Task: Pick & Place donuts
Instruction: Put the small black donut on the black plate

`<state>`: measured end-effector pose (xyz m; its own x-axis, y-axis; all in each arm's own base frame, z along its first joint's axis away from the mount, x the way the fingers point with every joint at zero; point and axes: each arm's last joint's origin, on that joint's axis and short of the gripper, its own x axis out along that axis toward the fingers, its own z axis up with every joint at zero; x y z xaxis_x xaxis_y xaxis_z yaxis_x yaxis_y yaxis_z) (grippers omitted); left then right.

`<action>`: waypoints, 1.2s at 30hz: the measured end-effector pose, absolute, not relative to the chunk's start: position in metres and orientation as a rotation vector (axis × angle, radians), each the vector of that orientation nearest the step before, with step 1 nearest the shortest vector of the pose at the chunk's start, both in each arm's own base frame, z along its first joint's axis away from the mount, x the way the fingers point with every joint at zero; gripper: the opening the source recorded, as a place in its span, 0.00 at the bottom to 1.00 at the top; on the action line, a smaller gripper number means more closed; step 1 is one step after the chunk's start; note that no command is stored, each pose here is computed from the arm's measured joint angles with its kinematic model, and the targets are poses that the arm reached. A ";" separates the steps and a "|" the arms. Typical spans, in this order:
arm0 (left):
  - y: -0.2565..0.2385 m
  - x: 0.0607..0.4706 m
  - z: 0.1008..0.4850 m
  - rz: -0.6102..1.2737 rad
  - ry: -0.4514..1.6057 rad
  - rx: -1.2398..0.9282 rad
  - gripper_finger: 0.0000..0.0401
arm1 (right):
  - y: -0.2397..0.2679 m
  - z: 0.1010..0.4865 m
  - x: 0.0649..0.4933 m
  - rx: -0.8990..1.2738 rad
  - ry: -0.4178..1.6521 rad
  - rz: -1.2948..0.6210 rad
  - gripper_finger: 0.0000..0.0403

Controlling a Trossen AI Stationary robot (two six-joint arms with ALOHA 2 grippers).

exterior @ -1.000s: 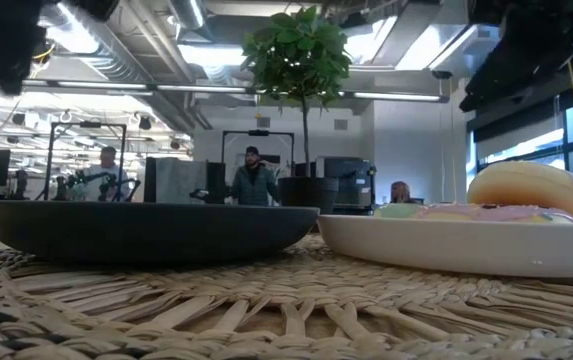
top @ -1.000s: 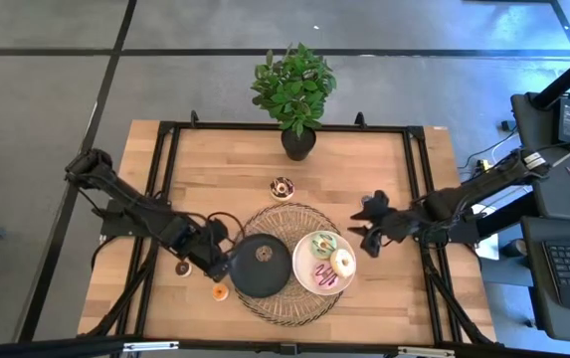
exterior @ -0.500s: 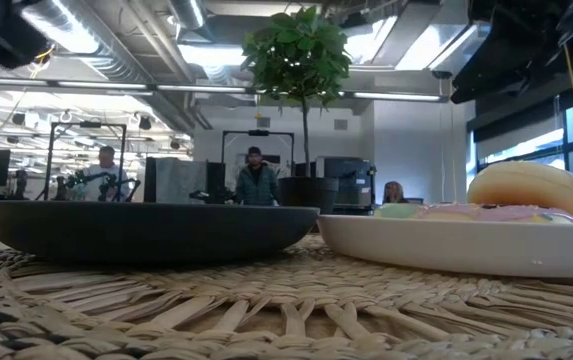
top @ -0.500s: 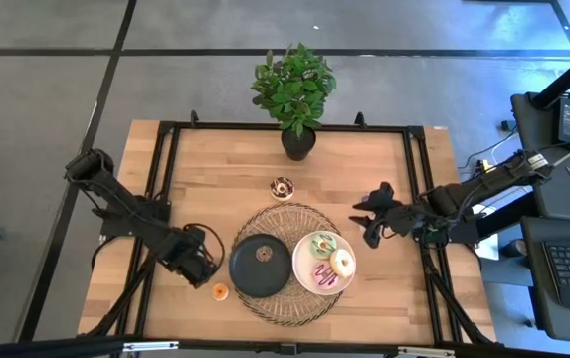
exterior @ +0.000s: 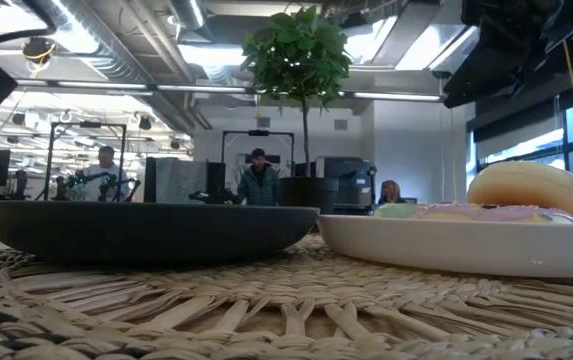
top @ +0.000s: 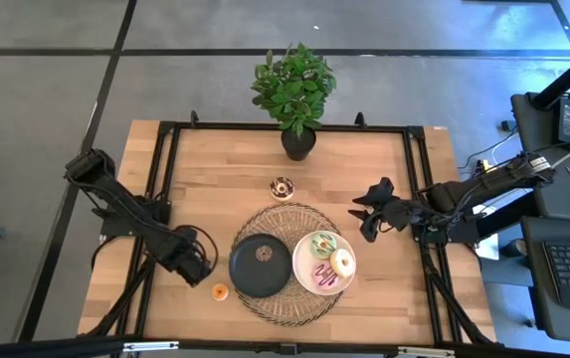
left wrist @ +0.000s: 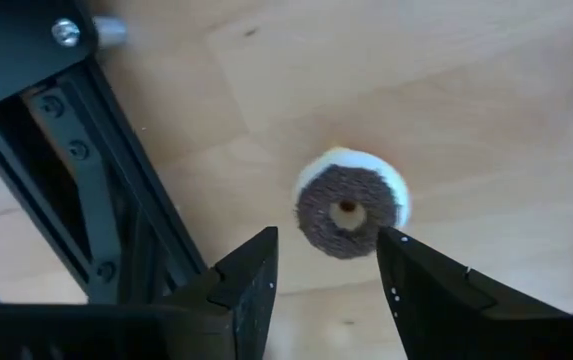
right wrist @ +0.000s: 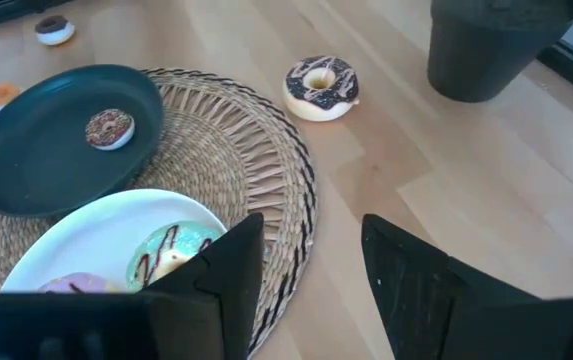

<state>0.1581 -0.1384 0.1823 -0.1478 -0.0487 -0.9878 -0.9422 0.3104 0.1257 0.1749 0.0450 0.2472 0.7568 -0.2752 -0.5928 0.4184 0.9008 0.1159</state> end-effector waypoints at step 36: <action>-0.140 0.148 0.161 1.035 1.502 -0.999 0.28 | 0.045 0.247 0.175 0.239 0.606 -0.377 0.43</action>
<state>0.1482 -0.1403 0.1607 -0.1439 -0.0811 -0.9863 -0.9505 0.2888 0.1150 0.1750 0.0452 0.2472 0.7571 -0.2732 -0.5935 0.4115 0.9050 0.1084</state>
